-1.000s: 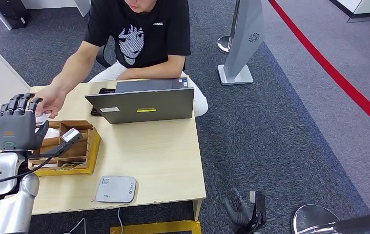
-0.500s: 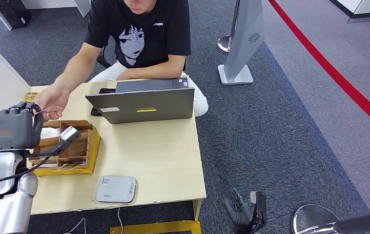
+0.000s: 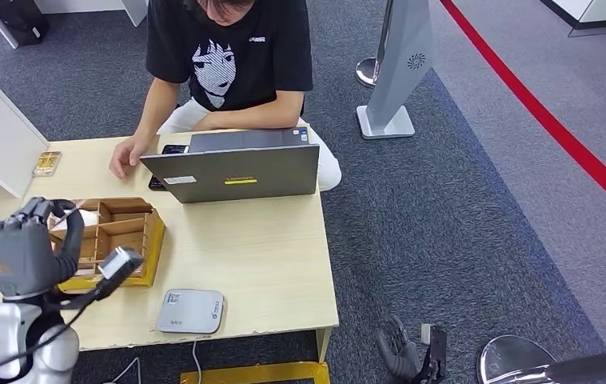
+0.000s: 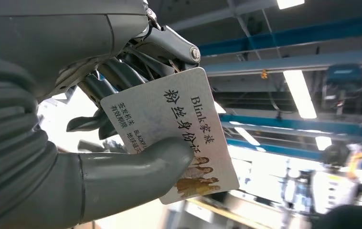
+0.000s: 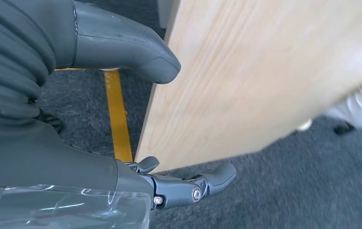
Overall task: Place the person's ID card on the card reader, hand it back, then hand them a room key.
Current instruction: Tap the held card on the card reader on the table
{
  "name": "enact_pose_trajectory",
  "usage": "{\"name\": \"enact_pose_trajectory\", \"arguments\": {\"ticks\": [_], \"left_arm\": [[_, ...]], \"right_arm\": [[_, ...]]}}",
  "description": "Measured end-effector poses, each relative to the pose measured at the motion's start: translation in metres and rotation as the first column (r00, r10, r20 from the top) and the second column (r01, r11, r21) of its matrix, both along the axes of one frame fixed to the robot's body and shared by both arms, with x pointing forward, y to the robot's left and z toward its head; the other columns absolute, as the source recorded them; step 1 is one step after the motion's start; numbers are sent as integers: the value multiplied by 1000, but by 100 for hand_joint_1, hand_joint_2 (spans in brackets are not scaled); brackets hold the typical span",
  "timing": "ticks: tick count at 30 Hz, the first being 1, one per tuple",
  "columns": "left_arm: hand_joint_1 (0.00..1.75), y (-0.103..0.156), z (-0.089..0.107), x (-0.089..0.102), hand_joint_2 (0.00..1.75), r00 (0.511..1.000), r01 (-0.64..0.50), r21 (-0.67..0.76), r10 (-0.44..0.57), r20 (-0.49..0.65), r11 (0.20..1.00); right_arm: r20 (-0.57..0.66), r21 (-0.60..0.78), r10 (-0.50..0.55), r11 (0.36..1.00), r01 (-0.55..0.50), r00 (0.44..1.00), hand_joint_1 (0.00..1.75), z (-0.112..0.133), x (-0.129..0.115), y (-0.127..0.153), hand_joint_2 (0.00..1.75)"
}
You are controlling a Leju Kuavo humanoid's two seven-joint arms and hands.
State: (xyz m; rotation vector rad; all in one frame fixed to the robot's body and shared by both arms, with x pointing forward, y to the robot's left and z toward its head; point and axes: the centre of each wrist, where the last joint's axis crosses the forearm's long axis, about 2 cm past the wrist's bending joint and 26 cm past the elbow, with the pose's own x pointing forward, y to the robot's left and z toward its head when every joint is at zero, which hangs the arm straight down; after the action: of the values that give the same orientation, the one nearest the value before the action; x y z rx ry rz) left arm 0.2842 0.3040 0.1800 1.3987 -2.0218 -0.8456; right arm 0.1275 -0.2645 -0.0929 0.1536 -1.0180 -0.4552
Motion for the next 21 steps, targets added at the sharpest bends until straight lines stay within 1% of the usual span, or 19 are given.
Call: {"name": "enact_pose_trajectory", "arguments": {"ticks": [4,6,7,9,14,18,21], "left_arm": [[175,-43,-20,-56,175,994,103,12,-104,20,995],[175,-65,-27,-78,175,989,148,6,-148,14,989],[175,-73,-28,-84,175,987,163,-3,-163,10,987],[175,-79,-30,-90,175,984,178,-12,-178,3,984],[175,-83,-30,-93,175,982,187,-19,-187,1,982],[175,-100,-27,-106,175,971,237,-66,-238,-5,969],[175,-102,-27,-108,175,966,251,-108,-255,-29,962]], "right_arm": [[-5,-2,-64,998,64,998,0,-4,-13,-4,175],[-8,-3,-89,996,89,996,0,-5,-18,-7,175],[-9,-3,-96,995,96,995,0,-5,-19,-8,175],[-10,-3,-103,995,103,995,0,-5,-20,-9,175],[-11,-2,-107,994,107,994,0,-5,-21,-9,175],[-14,-4,-136,991,136,991,0,-6,-24,-13,175],[-16,-12,-131,991,131,991,0,-6,-25,-14,175]]}}
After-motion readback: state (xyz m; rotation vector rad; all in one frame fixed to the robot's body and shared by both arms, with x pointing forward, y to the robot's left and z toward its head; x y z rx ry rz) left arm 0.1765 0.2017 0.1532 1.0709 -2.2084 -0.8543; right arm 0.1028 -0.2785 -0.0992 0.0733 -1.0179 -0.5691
